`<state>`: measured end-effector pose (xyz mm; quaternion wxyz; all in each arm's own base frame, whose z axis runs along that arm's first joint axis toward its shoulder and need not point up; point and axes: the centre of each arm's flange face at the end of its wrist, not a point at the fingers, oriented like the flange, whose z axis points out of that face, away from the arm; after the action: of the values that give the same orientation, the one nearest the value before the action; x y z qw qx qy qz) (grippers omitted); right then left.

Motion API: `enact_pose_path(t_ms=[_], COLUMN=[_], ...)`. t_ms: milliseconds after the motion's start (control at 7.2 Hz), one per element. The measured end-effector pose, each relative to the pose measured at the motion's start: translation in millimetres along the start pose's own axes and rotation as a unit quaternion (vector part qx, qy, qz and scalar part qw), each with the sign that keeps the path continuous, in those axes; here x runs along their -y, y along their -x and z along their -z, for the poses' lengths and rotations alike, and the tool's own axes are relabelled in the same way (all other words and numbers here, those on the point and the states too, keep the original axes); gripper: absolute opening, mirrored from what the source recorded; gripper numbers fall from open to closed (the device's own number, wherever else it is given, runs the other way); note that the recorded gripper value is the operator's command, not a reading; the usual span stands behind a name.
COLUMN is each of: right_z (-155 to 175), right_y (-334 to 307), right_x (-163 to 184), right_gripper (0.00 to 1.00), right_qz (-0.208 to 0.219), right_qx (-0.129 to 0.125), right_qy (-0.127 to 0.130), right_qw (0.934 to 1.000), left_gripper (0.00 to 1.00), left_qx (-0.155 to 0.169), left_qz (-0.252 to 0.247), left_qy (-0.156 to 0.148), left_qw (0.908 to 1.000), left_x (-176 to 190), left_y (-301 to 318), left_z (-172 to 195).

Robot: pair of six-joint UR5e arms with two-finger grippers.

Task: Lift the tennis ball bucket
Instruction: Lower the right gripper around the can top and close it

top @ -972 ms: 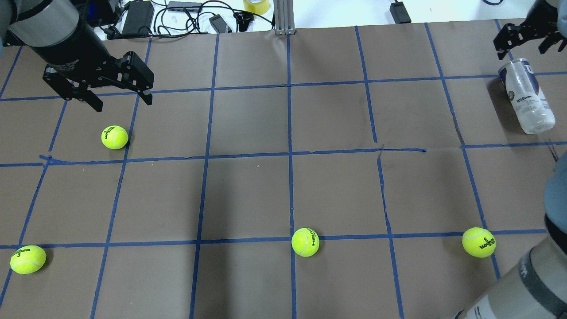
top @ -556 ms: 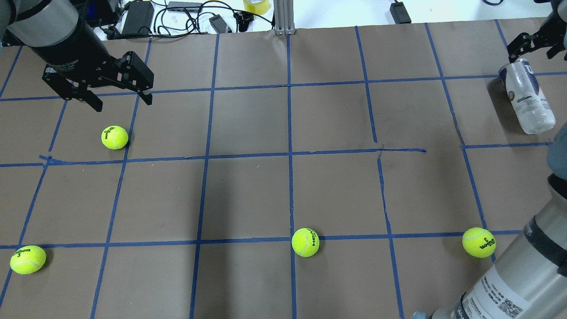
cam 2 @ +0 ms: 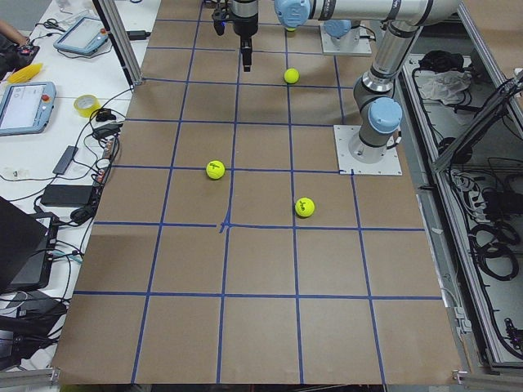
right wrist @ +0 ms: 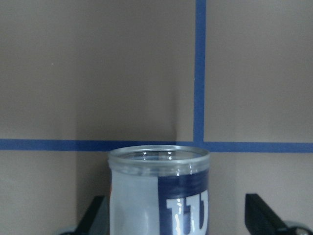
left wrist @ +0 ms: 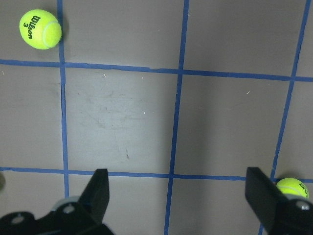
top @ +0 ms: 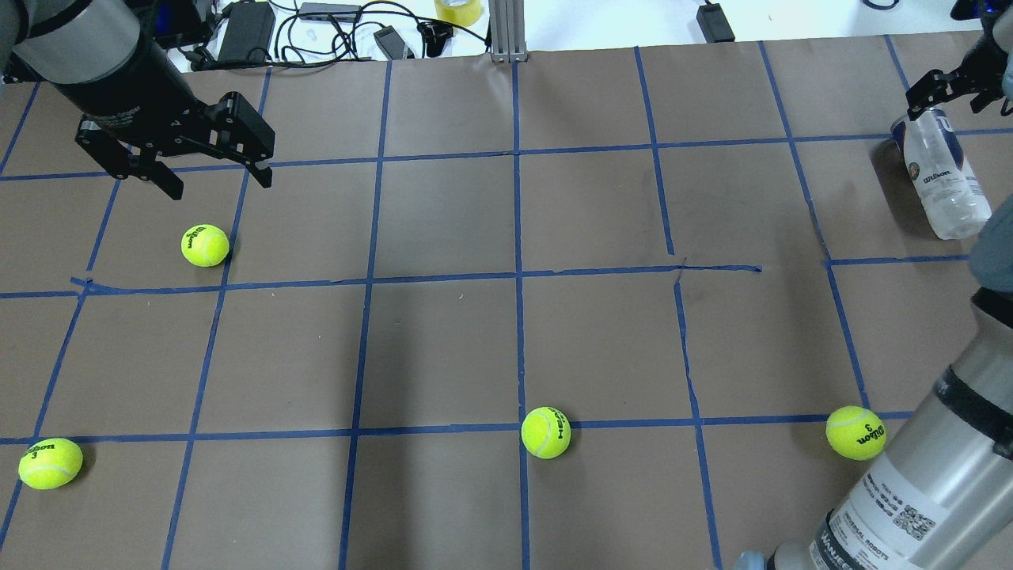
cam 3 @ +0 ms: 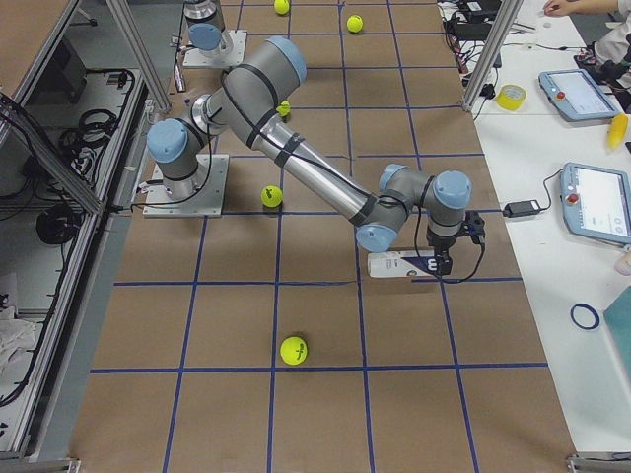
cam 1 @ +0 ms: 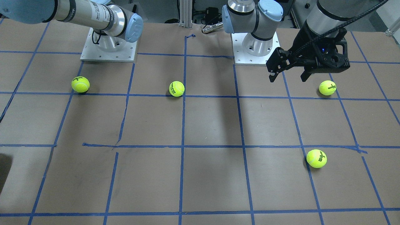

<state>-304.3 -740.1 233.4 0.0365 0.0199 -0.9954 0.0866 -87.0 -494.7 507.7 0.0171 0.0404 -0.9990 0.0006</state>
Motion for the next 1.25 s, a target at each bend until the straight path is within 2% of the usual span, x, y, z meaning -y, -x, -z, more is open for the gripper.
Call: enact_pose_path(t_ms=[556,694,833,1111,1250], right_z=[-32.0,-37.7,-41.8,-42.7,-40.7], right_y=[11.3,11.7,12.7,14.4,15.1], right_x=[8.7,9.2,9.6,10.3,9.6], right_gripper=[1.00,0.97,0.85,0.72,0.72], right_qz=[0.003,0.004,0.004,0.005,0.006], right_qx=[0.018,0.022,0.027,0.038,0.042], right_qy=[0.004,0.005,0.004,-0.001,-0.001], right_qw=[0.9998,0.9997,0.9996,0.9992,0.9991], left_gripper=[1.00,1.00,1.00,1.00,1.00], left_qx=[0.003,0.004,0.004,0.005,0.005], left_qz=[0.000,0.000,0.000,0.000,0.000], left_qy=[-0.001,-0.001,-0.001,-0.001,-0.001], left_qw=[1.0000,1.0000,1.0000,1.0000,1.0000], left_x=[-1.1,-1.3,-1.6,-2.0,-2.3], left_y=[0.7,1.1,1.1,1.2,1.3], left_z=[1.2,1.4,1.9,2.4,2.3])
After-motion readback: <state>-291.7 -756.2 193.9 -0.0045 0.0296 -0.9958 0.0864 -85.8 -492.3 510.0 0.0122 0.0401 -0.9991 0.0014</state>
